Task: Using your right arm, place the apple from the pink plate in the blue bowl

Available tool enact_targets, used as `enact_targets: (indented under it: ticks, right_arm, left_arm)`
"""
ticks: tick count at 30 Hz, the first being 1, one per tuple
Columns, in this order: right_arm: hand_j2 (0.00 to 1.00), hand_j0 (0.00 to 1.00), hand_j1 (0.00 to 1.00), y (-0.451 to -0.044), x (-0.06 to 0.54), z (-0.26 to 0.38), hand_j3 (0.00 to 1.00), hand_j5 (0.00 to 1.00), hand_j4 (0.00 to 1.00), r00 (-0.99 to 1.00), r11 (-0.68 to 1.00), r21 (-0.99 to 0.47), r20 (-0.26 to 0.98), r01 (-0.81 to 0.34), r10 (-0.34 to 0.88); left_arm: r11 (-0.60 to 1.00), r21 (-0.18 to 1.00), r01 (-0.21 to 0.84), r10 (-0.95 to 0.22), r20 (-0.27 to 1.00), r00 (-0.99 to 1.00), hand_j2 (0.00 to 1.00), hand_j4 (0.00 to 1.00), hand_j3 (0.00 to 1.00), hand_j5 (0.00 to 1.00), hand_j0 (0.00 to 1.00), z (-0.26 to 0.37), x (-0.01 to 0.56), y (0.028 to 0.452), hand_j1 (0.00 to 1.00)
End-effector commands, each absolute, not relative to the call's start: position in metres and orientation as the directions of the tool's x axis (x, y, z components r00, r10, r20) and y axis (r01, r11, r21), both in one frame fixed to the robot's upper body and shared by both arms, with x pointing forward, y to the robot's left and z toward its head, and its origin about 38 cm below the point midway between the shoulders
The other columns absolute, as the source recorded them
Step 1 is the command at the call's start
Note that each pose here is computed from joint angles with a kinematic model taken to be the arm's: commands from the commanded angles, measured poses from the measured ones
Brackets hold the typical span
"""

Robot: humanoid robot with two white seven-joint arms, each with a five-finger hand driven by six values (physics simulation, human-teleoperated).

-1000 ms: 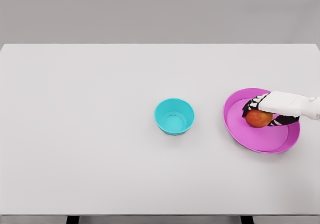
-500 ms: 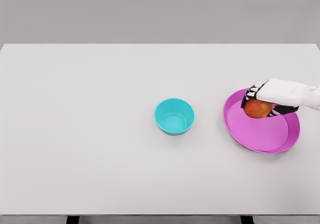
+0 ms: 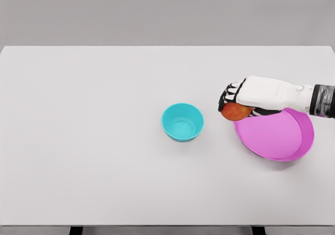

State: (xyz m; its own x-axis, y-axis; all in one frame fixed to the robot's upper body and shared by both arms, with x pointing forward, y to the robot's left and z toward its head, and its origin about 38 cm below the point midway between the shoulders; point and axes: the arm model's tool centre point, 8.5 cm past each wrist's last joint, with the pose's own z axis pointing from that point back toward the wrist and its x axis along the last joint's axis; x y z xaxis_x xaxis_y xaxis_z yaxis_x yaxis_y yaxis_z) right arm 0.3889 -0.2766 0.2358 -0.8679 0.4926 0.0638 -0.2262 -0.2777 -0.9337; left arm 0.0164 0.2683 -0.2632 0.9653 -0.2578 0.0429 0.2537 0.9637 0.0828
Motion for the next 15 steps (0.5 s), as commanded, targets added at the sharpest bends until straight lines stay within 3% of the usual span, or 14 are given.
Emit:
enact_targets:
  ticks: [1,15]
  right_arm:
    - [0.51,0.51,0.51,-0.265,0.387,0.236,0.51,0.51,0.51,-0.879,-0.255,-0.942,0.078,-0.22,0.471]
    - [0.51,0.51,0.51,-0.212,0.393,0.235,0.51,0.51,0.51,-0.925,-0.222,-0.957,0.094,-0.186,0.368]
  left_arm:
    - [0.964,0.083,0.254,-0.258,0.043,0.965,1.0,1.0,1.0,1.0,1.0,-0.263,0.016,0.268,1.0]
    - [0.964,0.083,0.254,-0.258,0.043,0.965,1.0,1.0,1.0,1.0,1.0,-0.263,0.016,0.268,1.0]
